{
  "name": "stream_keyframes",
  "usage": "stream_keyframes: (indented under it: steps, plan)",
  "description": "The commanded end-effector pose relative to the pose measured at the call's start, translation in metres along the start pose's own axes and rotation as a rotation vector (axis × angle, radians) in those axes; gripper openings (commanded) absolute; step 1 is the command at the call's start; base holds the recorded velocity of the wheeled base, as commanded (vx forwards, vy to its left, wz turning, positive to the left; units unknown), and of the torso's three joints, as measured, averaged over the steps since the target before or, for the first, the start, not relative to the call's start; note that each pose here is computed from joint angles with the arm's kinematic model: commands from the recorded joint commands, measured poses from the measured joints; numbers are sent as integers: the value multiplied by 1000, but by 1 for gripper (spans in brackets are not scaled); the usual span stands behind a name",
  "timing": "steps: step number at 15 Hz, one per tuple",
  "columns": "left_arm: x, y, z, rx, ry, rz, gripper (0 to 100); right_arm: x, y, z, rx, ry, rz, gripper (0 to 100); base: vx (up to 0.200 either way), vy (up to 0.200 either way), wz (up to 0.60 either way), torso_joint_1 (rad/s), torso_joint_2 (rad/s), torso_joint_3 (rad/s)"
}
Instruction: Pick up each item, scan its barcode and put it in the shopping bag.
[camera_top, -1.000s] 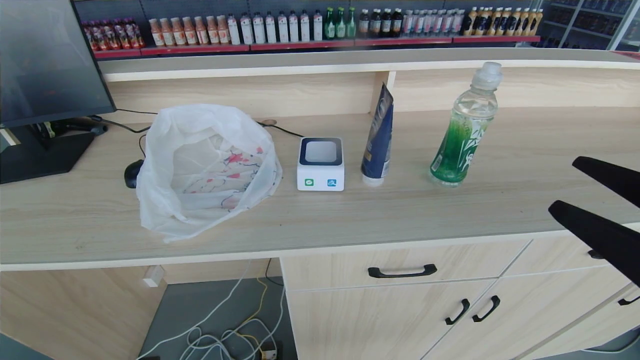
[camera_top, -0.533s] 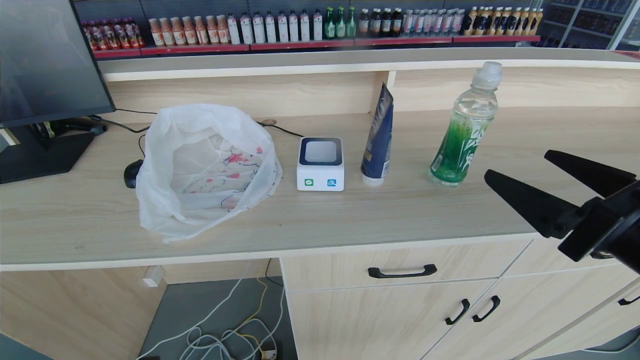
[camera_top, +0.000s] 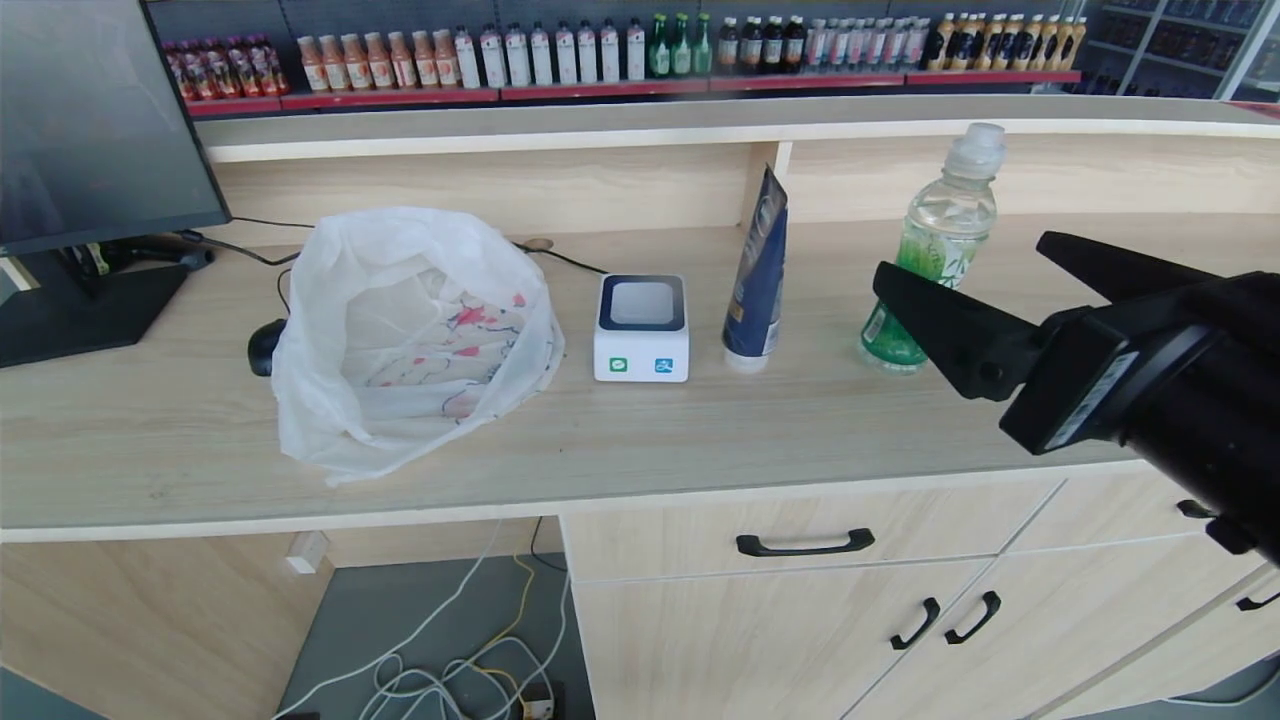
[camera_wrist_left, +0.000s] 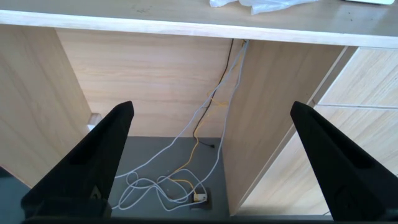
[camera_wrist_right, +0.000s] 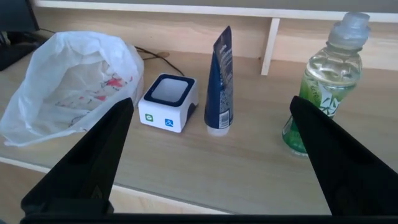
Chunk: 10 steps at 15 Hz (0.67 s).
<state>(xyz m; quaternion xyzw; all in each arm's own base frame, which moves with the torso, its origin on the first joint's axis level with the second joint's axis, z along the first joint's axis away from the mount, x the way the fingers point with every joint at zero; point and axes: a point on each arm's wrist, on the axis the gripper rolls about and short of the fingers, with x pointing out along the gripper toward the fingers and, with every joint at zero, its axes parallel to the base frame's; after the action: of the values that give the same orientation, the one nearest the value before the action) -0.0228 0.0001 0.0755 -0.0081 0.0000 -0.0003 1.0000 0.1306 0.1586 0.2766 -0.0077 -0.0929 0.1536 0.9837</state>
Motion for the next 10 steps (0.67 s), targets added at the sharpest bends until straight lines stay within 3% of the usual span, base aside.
stream_keyframes:
  steps: [1, 10]
  plan:
    - [0, 0, 0, -1, 0, 1, 100, 5, 7, -4, -8, 14, 11, 100, 0, 0, 0, 0, 0, 0]
    - [0, 0, 0, -1, 0, 1, 100, 48, 21, -10, 23, 30, -29, 100, 0, 0, 0, 0, 0, 0]
